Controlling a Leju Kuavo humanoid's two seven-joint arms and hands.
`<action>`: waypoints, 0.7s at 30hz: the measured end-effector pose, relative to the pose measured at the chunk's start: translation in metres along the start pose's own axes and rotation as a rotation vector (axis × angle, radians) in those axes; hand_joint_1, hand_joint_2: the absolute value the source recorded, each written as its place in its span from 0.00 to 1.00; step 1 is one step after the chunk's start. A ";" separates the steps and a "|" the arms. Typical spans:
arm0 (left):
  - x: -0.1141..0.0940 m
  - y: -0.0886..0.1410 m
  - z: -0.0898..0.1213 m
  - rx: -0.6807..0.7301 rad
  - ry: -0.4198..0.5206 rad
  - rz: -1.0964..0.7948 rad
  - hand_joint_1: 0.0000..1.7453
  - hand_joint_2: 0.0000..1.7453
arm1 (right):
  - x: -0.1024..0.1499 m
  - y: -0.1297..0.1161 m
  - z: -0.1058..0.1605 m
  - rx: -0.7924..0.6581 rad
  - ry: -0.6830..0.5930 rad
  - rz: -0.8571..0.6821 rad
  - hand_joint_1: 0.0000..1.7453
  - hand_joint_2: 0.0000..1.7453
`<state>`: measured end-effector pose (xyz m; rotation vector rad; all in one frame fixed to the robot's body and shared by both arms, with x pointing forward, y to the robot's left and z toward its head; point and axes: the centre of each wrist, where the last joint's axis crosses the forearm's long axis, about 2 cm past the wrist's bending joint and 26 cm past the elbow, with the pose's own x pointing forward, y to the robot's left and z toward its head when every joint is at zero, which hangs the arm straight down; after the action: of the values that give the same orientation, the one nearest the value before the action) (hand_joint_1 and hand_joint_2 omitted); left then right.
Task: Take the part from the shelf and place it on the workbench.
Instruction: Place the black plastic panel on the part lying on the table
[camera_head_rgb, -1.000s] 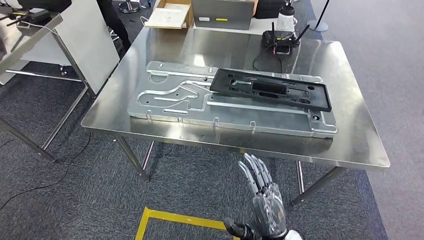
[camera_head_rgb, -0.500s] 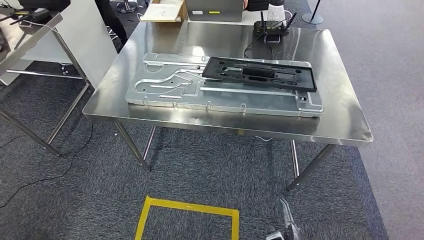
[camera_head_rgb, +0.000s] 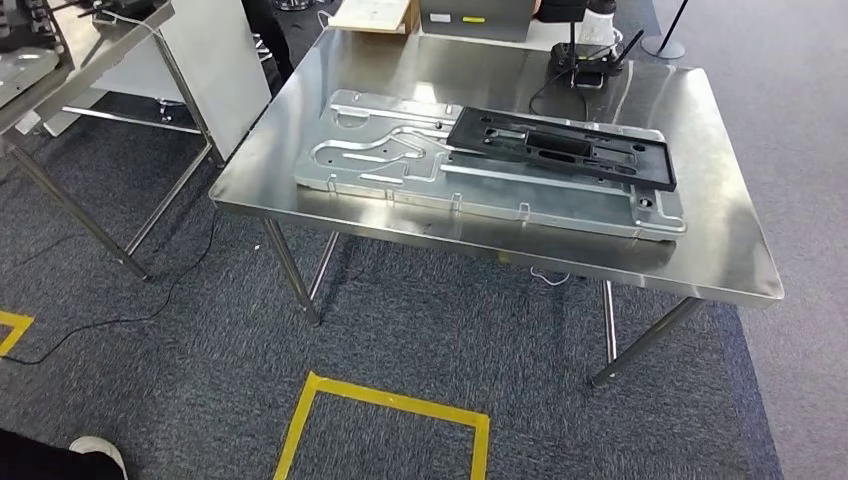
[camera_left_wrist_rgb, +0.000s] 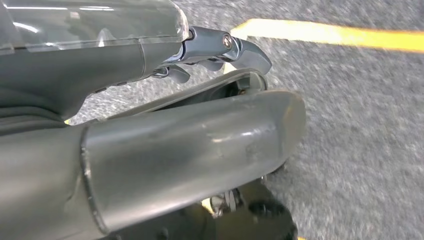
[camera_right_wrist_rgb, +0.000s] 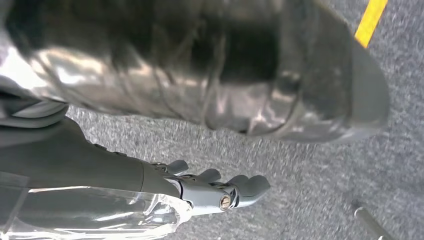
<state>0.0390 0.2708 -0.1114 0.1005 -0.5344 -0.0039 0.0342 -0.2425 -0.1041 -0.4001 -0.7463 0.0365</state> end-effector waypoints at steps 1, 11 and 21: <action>0.000 -0.001 0.000 0.002 0.003 -0.001 0.00 0.00 | -0.001 0.002 0.001 0.009 0.047 0.001 0.00 0.00; -0.008 0.004 0.003 -0.018 0.037 -0.019 0.00 0.00 | -0.014 0.023 0.020 0.325 0.687 -0.086 0.00 0.00; -0.011 0.017 0.003 -0.018 0.068 -0.073 0.00 0.00 | -0.010 0.030 0.022 0.426 0.623 -0.127 0.00 0.00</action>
<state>0.0273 0.2873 -0.1129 0.1025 -0.4622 -0.0767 0.0152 -0.2096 -0.1073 0.0530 -0.1345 -0.0473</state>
